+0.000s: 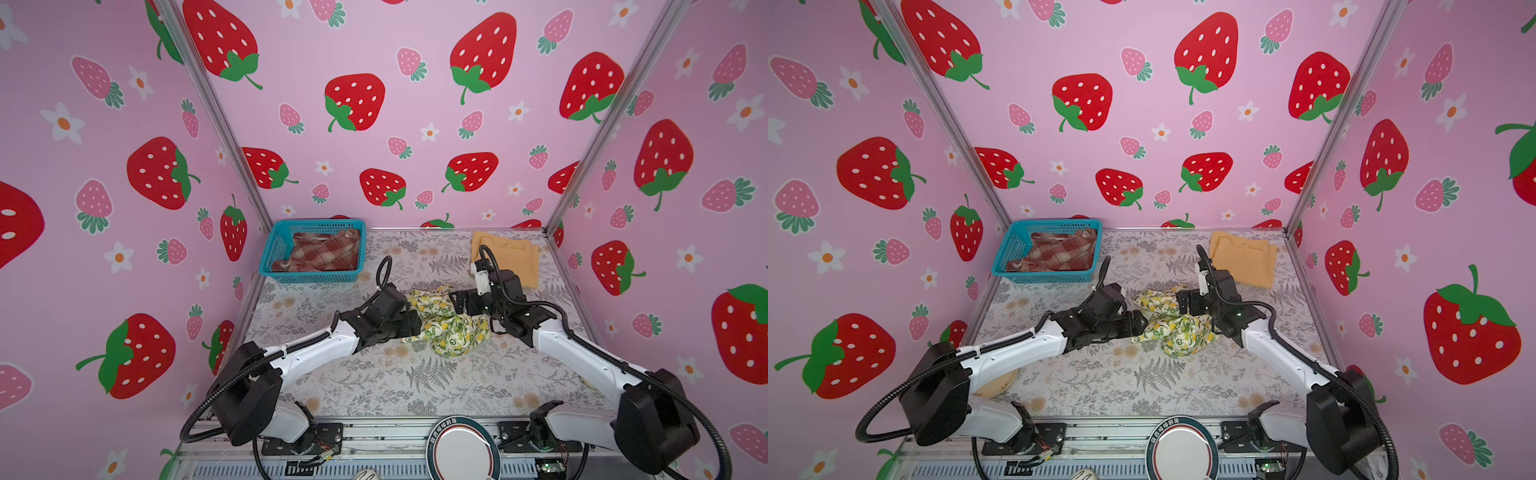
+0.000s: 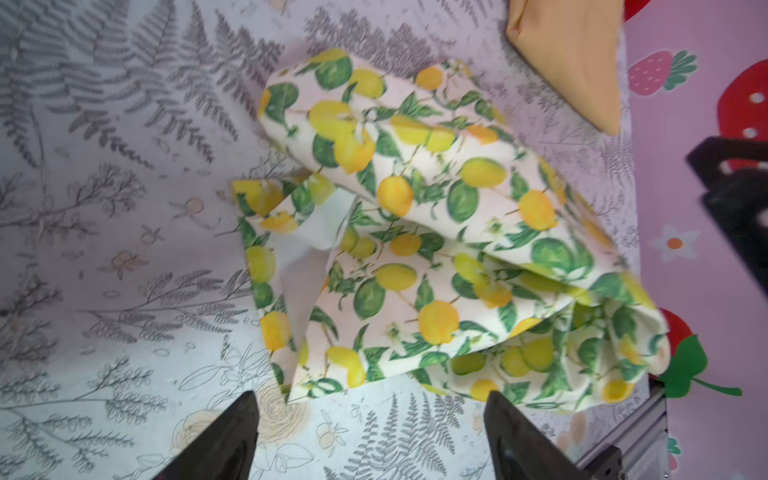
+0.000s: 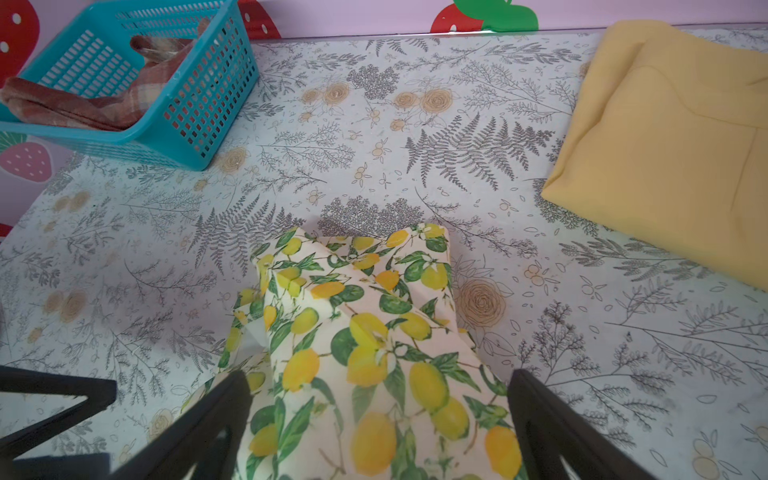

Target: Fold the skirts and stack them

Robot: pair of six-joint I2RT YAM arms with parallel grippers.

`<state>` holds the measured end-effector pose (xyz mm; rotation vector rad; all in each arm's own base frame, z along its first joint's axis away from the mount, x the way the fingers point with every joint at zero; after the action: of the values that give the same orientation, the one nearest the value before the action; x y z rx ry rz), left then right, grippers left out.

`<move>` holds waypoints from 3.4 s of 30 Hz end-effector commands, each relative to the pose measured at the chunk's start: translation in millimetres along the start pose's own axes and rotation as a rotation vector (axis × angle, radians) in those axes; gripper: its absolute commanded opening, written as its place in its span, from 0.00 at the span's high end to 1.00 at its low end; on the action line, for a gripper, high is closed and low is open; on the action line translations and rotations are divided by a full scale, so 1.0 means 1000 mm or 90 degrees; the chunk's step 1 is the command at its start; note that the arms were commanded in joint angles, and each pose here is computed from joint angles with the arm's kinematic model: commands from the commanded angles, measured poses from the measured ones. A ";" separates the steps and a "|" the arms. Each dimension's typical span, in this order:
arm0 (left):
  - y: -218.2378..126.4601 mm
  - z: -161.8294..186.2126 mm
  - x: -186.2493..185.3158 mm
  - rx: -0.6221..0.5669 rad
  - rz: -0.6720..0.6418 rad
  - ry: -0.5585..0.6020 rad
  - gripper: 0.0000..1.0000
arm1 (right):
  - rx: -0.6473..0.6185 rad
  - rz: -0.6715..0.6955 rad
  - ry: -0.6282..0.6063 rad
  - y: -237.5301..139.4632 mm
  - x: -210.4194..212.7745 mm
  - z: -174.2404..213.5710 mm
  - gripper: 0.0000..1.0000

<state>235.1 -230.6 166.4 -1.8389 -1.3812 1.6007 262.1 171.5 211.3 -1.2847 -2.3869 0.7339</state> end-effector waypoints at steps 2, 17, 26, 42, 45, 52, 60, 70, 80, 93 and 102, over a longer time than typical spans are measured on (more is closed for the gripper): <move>-0.002 -0.006 0.001 -0.038 0.019 -0.021 0.14 | 0.027 0.071 0.017 -0.009 -0.008 0.022 0.00; 0.018 -0.058 -0.010 -0.053 0.004 -0.037 0.14 | 0.015 0.097 0.110 -0.024 -0.039 0.075 0.00; 0.040 -0.107 -0.040 -0.037 0.011 -0.029 0.15 | 0.015 0.063 0.148 -0.027 -0.048 0.093 0.00; 0.098 -0.118 -0.055 0.069 -0.020 -0.031 0.17 | 0.089 0.017 0.150 -0.001 -0.044 0.118 0.07; 0.101 -0.116 -0.051 0.075 -0.030 -0.032 0.17 | 0.101 0.025 0.144 0.007 -0.047 0.119 0.18; 0.111 -0.114 -0.046 0.092 -0.056 -0.026 0.17 | 0.106 0.034 0.131 0.015 -0.051 0.115 0.42; 0.111 -0.117 -0.045 0.089 -0.089 -0.019 0.19 | 0.107 0.047 0.108 0.017 -0.054 0.107 0.90; 0.069 -0.126 -0.037 -0.002 -0.126 -0.016 0.18 | 0.076 0.097 0.078 0.000 -0.061 0.072 1.00; 0.065 -0.106 -0.026 0.019 -0.086 -0.088 0.17 | 0.095 0.134 0.053 -0.023 -0.064 0.058 1.00; 0.077 -0.091 -0.022 -0.004 -0.024 -0.178 0.15 | 0.094 0.104 0.060 -0.034 -0.055 0.060 1.00; 0.078 -0.095 -0.032 -0.002 0.019 -0.204 0.15 | 0.095 0.089 0.061 -0.032 -0.050 0.063 1.00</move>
<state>353.0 -256.3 145.7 -1.6436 -1.5161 1.9210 239.8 94.6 176.3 -1.4205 -2.1343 0.8675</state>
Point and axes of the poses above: each gripper's point midway between its finger pads, its own y axis out along the fingers, its own x axis along the line the jaws close on, z = x × y, the point moved 8 cm from there along -y, back along the fingers, and after that the axes turned 12 degrees about -y, right-handed, at the moved point
